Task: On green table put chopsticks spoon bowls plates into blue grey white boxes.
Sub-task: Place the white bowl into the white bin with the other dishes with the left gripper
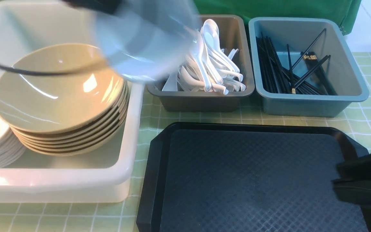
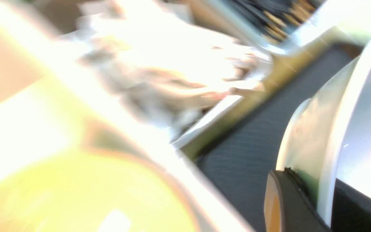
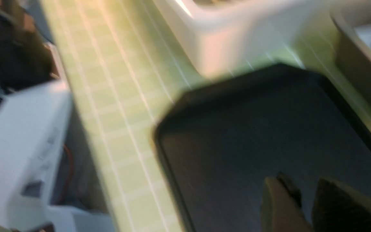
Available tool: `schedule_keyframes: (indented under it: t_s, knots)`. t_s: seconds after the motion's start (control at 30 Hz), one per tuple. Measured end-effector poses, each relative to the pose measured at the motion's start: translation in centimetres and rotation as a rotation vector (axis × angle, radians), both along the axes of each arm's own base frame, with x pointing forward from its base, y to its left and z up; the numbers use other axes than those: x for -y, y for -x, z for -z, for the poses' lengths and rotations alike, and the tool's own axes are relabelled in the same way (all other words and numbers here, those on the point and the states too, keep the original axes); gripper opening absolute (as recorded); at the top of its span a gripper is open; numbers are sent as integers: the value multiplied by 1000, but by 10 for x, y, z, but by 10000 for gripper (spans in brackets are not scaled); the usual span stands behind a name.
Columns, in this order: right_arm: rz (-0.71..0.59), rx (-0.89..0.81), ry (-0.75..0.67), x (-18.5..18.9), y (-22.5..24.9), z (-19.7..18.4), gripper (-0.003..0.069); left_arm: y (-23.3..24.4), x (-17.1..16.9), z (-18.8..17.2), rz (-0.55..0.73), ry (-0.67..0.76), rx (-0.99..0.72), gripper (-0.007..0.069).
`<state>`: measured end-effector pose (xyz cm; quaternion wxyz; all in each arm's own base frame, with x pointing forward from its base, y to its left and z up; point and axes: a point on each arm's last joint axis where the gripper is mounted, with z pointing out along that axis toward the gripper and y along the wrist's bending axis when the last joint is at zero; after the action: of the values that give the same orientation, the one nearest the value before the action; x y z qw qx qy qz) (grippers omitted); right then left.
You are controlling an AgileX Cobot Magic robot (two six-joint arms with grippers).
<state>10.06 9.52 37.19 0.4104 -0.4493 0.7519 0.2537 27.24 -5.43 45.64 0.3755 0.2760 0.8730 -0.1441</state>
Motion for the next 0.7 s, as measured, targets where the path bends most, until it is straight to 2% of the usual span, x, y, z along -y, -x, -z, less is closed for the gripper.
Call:
schedule_keyframes:
  t_s: [0.03, 0.1, 0.2, 0.23, 0.3, 0.33, 0.4, 0.43, 0.47, 0.57, 0.7]
  knots:
    - [-11, 1, -13, -2, -1, 0, 173, 2, -8, 0, -34, 13, -5, 15]
    - [-61, 1, -46, -10, -9, -2, 173, 16, -53, 15, -217, 98, -67, 15]
    - [-102, 4, -51, -17, -19, -7, 173, 30, -95, 41, -408, 244, -131, 15]
    - [-108, 2, -51, -18, -22, -9, 173, 31, -104, 46, -436, 270, -136, 15]
    - [-141, 6, -49, -23, -30, -19, 173, 40, -135, 80, -655, 475, -118, 15]
    - [-146, 10, -49, -24, -30, -22, 173, 41, -137, 80, -665, 475, -114, 15]
    - [-183, 14, -50, -27, -33, -33, 173, 51, -163, 107, -844, 598, -96, 15]
    - [-186, 13, -50, -27, -33, -34, 173, 52, -165, 110, -876, 613, -83, 15]
    - [-215, 14, -51, -30, -32, -38, 172, 59, -179, 125, -990, 637, -63, 15]
    - [-251, 2, -45, -33, -28, -38, 153, 63, -187, 135, -1059, 623, -48, 15]
    - [-296, -16, -30, -36, -23, -36, 48, 65, -197, 141, -1123, 529, 1, 15]
